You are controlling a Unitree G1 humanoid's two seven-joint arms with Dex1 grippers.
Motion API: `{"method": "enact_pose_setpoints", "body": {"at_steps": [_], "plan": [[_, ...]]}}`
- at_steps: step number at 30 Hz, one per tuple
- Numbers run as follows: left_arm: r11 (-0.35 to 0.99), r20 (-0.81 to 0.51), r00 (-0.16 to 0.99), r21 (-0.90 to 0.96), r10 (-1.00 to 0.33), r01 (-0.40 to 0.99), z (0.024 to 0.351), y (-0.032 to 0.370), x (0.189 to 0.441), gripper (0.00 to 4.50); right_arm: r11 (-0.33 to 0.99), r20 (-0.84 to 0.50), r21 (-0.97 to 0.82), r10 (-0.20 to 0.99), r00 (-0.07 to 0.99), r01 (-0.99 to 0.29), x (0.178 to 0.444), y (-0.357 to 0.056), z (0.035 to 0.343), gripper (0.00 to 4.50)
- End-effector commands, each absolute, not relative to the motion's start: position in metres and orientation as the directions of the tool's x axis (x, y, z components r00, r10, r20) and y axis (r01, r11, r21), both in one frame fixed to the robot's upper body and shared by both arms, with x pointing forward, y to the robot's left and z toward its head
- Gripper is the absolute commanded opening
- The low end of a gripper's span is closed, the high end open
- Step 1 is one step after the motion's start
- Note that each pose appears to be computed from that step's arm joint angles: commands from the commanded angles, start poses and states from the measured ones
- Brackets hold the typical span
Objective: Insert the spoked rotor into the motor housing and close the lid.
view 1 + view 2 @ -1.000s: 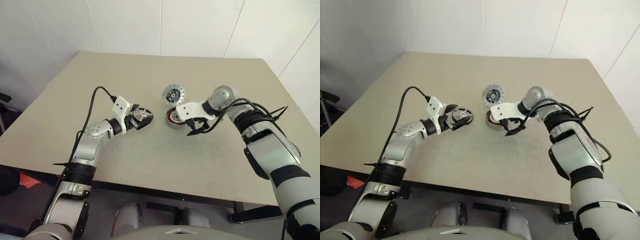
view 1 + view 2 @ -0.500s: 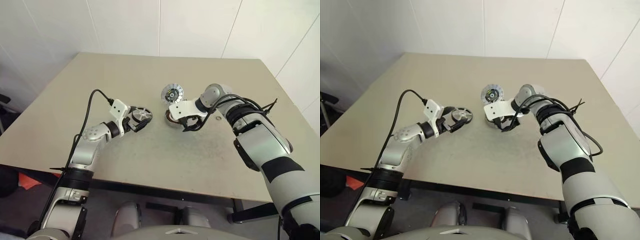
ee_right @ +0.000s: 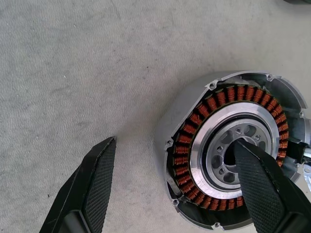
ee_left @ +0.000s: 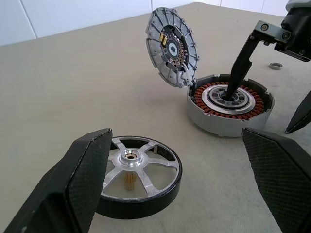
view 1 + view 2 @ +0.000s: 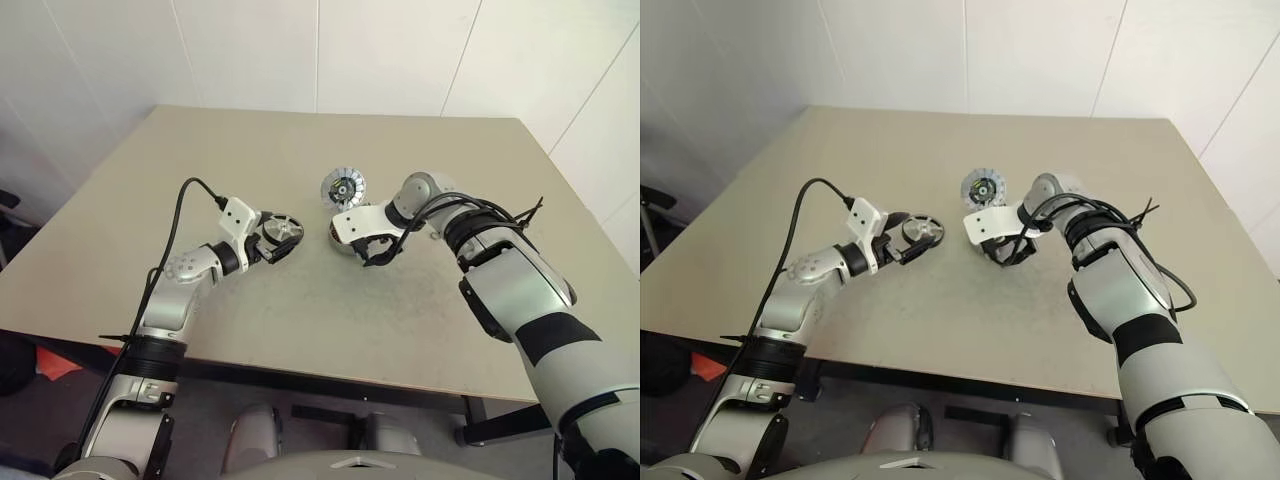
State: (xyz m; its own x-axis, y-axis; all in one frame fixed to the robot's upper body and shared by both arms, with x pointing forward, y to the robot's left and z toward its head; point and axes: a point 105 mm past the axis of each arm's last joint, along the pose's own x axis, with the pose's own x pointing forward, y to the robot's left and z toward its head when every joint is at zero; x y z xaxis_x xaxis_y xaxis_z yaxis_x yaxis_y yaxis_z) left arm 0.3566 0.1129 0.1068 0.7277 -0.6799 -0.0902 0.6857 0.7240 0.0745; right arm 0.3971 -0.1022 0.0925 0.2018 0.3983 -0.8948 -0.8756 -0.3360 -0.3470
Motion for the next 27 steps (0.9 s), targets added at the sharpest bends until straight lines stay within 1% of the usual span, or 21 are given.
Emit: {"method": "enact_pose_setpoints", "body": {"at_steps": [1,2,3,5,7,8,17,22,25,27], "plan": [[0.725,-0.043,0.731,0.103,-0.681,0.681,0.122,0.114,0.357,4.50,-0.338,-0.893,-0.365,0.391,0.223,-0.867,0.401,-0.100,0.100,3.90],[0.725,-0.044,0.731,0.104,-0.681,0.681,0.122,0.114,0.357,4.50,-0.343,-0.897,-0.357,0.387,0.216,-0.869,0.400,-0.101,0.100,3.72],[0.725,-0.044,0.731,0.104,-0.681,0.681,0.122,0.114,0.357,4.50,-0.346,-0.899,-0.353,0.384,0.212,-0.869,0.400,-0.101,0.101,3.43],[0.725,-0.047,0.732,0.104,-0.680,0.681,0.121,0.114,0.357,4.50,-0.342,-0.895,-0.360,0.389,0.219,-0.868,0.401,-0.101,0.102,2.71],[0.724,-0.049,0.731,0.103,-0.681,0.682,0.121,0.114,0.357,4.50,-0.329,-0.877,-0.403,0.405,0.258,-0.854,0.405,-0.099,0.107,2.06],[0.723,-0.049,0.730,0.103,-0.682,0.683,0.121,0.114,0.356,4.50,-0.328,-0.873,-0.413,0.408,0.267,-0.850,0.406,-0.098,0.108,2.00],[0.717,-0.051,0.724,0.099,-0.688,0.690,0.119,0.110,0.356,4.50,-0.296,-0.854,-0.425,0.445,0.271,-0.855,0.407,-0.103,0.119,2.00],[0.721,-0.053,0.726,0.092,-0.685,0.687,0.117,0.110,0.355,4.50,-0.295,-0.864,-0.381,0.451,0.224,-0.876,0.400,-0.123,0.118,2.00],[0.723,-0.053,0.728,0.087,-0.683,0.685,0.116,0.110,0.356,4.50,-0.286,-0.865,-0.340,0.469,0.178,-0.896,0.392,-0.137,0.118,2.00],[0.723,-0.053,0.728,0.085,-0.683,0.685,0.115,0.109,0.356,4.50,-0.261,-0.849,-0.303,0.510,0.135,-0.917,0.386,-0.139,0.120,2.00]]}}
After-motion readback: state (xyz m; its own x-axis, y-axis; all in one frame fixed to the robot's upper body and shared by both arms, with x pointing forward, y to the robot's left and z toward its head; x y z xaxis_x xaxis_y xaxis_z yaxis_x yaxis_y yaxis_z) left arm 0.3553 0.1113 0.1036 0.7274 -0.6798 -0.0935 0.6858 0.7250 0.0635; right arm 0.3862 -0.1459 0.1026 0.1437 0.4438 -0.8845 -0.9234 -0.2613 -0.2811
